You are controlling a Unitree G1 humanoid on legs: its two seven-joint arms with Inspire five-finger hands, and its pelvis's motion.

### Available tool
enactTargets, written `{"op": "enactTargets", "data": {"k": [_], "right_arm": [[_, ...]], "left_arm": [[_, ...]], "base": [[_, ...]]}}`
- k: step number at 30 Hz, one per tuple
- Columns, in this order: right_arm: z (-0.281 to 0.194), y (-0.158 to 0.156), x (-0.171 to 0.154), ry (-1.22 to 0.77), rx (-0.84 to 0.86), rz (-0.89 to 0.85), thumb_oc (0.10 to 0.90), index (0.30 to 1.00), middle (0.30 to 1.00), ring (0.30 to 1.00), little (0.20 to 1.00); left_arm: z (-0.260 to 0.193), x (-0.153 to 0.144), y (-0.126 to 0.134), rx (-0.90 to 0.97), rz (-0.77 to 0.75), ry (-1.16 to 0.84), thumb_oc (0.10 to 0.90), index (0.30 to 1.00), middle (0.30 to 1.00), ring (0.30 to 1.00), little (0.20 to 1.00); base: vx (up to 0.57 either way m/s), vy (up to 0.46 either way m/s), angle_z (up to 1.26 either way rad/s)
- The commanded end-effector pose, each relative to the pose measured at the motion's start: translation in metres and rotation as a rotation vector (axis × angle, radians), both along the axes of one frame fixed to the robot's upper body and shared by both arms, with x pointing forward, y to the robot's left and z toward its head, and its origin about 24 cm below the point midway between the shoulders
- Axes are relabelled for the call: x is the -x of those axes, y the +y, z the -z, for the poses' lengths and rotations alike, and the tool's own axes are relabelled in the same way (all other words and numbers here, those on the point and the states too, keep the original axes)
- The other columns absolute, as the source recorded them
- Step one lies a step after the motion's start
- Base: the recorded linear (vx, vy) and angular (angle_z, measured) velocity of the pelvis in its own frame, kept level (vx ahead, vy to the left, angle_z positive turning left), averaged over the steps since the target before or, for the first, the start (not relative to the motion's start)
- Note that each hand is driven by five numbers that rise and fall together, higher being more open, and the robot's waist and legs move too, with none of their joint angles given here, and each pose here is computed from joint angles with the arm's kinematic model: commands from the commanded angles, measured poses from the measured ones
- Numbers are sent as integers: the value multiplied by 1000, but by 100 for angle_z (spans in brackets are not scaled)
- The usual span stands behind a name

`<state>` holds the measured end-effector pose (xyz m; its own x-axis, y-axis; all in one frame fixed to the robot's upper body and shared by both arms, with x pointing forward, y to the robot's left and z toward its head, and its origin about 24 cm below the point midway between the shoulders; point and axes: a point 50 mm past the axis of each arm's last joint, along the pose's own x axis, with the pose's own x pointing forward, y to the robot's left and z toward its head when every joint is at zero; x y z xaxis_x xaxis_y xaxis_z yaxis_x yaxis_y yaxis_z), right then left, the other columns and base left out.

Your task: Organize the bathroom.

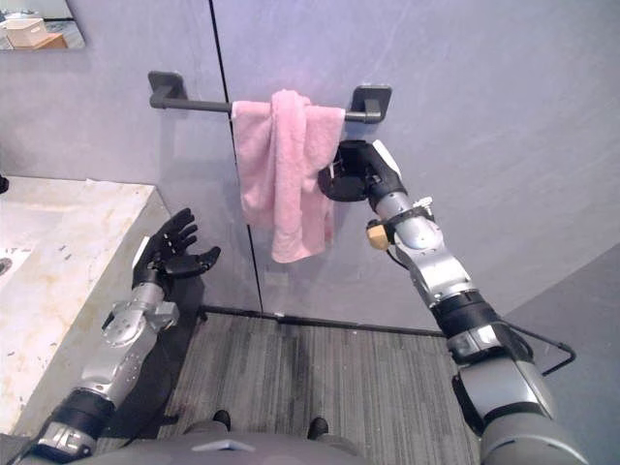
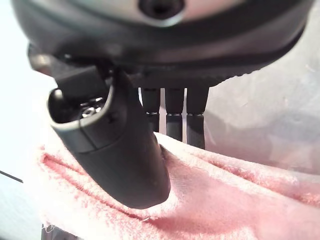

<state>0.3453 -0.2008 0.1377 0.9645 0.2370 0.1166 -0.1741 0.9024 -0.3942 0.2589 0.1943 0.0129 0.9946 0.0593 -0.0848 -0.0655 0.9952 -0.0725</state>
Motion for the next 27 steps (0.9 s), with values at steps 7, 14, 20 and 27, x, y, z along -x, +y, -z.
{"op": "enactTargets", "data": {"k": [7, 14, 20, 27], "right_arm": [[-38, 31, -5, -186, -26, -114, 400, 300, 300, 300, 300], [-21, 48, -3, -144, -10, -175, 400, 300, 300, 300, 300], [-12, 58, -1, -112, 18, -229, 400, 300, 300, 300, 300], [-12, 66, 0, -107, 79, -280, 400, 300, 300, 300, 300]], "left_arm": [[-44, -16, 11, -79, 30, -216, 800, 900, 900, 900, 900], [-89, -43, -3, -134, 113, -372, 800, 900, 900, 900, 900], [-126, -62, -1, -194, 132, -455, 800, 900, 900, 900, 900], [-134, -69, -3, -242, 210, -451, 800, 900, 900, 900, 900]], "base": [[1, 0, 0], [5, 3, -2], [9, 7, -4], [10, -3, -6]]}}
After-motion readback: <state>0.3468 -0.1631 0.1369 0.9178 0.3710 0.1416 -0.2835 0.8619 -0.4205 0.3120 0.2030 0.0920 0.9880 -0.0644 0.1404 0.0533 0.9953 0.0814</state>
